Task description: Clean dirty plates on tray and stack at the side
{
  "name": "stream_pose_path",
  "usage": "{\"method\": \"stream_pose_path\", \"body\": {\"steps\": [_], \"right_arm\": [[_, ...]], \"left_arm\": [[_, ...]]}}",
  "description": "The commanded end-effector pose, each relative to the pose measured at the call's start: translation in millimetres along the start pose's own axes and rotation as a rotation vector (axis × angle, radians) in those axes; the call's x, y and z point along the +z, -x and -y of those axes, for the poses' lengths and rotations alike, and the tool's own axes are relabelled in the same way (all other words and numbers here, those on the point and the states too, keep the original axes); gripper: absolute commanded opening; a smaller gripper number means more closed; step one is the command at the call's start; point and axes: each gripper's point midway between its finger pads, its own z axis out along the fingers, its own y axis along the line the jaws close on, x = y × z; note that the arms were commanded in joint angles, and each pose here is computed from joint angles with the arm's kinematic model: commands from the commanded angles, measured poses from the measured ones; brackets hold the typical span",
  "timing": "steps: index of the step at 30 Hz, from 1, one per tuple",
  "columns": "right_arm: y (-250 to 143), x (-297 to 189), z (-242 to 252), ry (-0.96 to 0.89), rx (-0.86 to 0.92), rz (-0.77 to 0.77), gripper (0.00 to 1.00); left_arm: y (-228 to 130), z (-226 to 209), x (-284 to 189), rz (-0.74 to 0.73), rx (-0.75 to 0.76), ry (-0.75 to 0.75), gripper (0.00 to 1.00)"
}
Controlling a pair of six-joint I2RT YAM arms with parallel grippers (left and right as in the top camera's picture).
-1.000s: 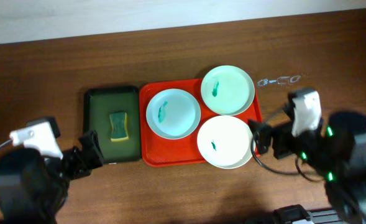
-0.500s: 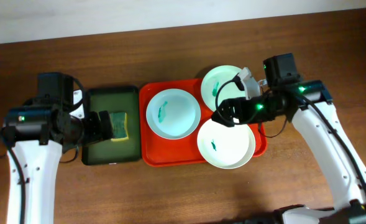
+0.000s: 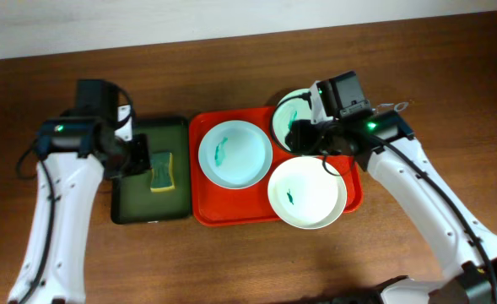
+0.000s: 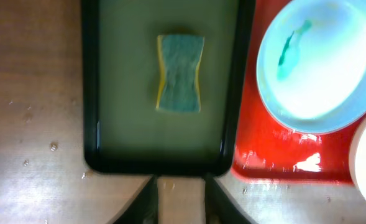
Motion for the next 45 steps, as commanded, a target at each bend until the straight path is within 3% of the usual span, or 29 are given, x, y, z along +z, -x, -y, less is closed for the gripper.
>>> {"method": "stream_pose_path", "body": {"steps": [1, 3, 10, 18, 25, 45], "right_arm": [[6.7, 25.5, 5.6, -0.077, 0.026, 0.007, 0.45], [7.8, 50.2, 8.4, -0.089, 0.028, -0.013, 0.37], [-8.5, 134.3, 26.1, -0.121, 0.045, -0.119, 0.23], [-18.3, 144.9, 17.4, -0.057, 0.093, -0.169, 0.1], [-28.0, 148.1, 22.9, -0.071, 0.119, -0.189, 0.18], [-35.4, 152.8, 28.6, -0.147, 0.103, -0.172, 0.17]], "left_arm": [[12.7, 7.6, 21.7, -0.009, 0.063, 0.053, 0.32], [17.5, 13.9, 36.6, -0.021, 0.079, 0.054, 0.34], [22.4, 10.1, 60.3, -0.054, 0.08, 0.087, 0.42], [29.9, 11.8, 60.7, -0.023, 0.08, 0.083, 0.48], [30.2, 11.9, 60.7, -0.022, 0.08, 0.082, 0.49], [28.4, 12.1, 60.7, -0.029, 0.08, 0.08, 0.49]]}}
